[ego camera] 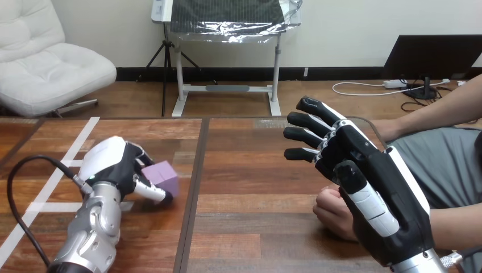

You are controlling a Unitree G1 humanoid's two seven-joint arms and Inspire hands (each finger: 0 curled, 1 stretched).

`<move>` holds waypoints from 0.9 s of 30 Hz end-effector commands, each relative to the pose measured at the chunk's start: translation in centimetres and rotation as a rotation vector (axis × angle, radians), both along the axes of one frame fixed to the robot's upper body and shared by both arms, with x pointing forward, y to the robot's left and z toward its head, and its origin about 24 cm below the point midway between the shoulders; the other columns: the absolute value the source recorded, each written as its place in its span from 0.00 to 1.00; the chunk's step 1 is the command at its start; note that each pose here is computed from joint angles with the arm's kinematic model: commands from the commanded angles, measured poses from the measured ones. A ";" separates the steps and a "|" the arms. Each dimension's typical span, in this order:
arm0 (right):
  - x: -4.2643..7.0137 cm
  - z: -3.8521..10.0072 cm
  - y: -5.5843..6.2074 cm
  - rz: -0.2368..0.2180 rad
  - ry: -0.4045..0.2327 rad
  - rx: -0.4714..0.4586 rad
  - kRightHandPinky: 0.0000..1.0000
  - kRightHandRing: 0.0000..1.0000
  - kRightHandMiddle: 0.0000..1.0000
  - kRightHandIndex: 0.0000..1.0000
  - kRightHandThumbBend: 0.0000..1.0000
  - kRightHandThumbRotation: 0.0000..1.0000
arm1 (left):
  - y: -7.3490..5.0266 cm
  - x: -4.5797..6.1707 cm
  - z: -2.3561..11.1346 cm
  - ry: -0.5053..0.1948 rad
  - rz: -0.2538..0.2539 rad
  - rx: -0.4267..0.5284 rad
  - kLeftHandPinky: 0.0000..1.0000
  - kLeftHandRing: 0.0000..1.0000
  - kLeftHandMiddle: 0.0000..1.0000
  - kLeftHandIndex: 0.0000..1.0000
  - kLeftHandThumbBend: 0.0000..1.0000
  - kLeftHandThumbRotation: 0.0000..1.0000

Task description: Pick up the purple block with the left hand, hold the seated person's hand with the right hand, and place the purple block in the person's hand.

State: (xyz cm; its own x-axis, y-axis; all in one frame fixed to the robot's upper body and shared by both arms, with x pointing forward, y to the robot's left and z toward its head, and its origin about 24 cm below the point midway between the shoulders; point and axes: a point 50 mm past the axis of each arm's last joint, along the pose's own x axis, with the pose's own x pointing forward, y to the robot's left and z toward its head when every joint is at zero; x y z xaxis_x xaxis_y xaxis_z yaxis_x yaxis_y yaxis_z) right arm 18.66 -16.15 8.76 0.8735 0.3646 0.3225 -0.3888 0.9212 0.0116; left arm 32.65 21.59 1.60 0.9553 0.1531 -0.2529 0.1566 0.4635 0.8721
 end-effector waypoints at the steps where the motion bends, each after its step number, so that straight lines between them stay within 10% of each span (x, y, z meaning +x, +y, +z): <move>1: 1.1 1.7 0.1 0.002 -0.099 -0.008 0.74 0.84 0.86 0.88 0.86 0.71 | -0.8 1.3 3.1 -0.146 -0.035 -0.030 0.13 0.20 0.31 0.46 0.73 0.00; 27: 3.0 0.9 -1.4 -0.111 -0.157 -0.250 0.75 0.85 0.87 0.87 0.82 0.74 | -2.3 1.0 6.4 -0.248 -0.073 -0.152 0.28 0.36 0.44 0.47 0.71 0.00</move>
State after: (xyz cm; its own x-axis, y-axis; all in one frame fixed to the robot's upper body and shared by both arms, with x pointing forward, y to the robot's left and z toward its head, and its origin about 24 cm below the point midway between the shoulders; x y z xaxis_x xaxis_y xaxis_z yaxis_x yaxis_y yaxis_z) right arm 20.23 -16.64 8.26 0.8816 0.3652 0.2992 -0.3213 0.9284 -0.1864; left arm 33.02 20.08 4.96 0.9879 0.0878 -0.1279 0.0582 0.5543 0.8303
